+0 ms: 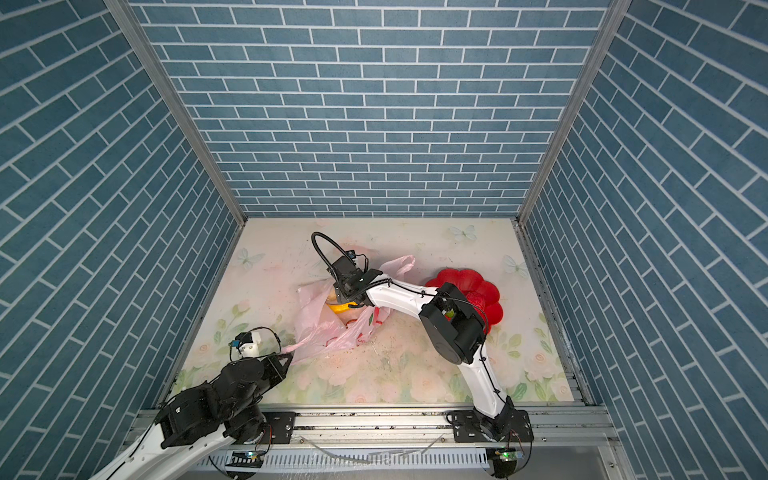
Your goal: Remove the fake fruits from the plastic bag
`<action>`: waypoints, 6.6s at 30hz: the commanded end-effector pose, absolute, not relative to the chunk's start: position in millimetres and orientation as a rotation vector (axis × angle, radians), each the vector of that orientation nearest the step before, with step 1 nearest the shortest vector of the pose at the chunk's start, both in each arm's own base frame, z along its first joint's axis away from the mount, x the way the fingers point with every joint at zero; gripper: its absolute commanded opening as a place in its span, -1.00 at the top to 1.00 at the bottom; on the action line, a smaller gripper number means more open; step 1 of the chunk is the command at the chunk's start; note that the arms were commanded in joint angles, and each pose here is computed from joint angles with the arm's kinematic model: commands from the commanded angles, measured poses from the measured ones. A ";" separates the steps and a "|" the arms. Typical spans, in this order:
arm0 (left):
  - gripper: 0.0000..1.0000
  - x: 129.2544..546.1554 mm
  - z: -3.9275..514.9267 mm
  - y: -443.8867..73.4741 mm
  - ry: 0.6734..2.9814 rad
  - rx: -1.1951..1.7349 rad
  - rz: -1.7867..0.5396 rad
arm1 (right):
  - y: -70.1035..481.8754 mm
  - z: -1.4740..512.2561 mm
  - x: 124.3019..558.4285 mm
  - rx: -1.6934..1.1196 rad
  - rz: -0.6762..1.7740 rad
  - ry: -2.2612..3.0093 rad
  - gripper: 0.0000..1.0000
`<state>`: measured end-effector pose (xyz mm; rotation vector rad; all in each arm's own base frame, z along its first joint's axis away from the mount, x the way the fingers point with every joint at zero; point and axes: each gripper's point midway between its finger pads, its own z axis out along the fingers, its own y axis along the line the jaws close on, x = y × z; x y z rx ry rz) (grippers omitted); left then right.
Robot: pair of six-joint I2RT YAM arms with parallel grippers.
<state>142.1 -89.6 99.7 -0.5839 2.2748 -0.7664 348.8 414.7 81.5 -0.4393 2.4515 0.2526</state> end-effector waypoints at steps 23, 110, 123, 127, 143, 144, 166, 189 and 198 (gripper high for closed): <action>1.00 133.4 69.3 -84.7 2.363 -0.607 -0.694 | 422.5 64.5 397.2 -0.391 0.220 2.388 -0.57; 1.00 203.9 146.0 -118.2 2.125 -0.500 -0.568 | 293.9 247.1 276.9 -0.399 0.407 2.398 0.34; 1.00 210.9 147.8 -135.9 2.168 -0.426 -0.551 | 121.8 254.8 288.8 0.016 0.145 2.364 0.42; 1.00 211.9 148.9 -138.9 2.181 -0.412 -0.542 | 94.1 242.3 296.7 0.091 0.121 2.385 0.44; 1.00 215.7 153.5 -145.0 2.203 -0.394 -0.517 | 56.4 148.4 375.9 0.284 0.168 2.510 0.49; 1.00 215.8 154.1 -145.0 2.202 -0.398 -0.519 | 57.9 144.8 381.0 0.279 0.172 2.514 0.49; 1.00 216.2 152.2 -146.1 2.217 -0.392 -0.506 | 65.3 79.7 407.8 0.278 0.162 2.619 0.50; 1.00 213.5 143.4 -144.7 2.234 -0.403 -0.504 | 67.0 55.9 406.4 0.295 0.169 2.663 0.20; 1.00 213.6 141.2 -143.8 2.235 -0.407 -0.499 | 66.7 53.4 408.7 0.299 0.160 2.669 -0.09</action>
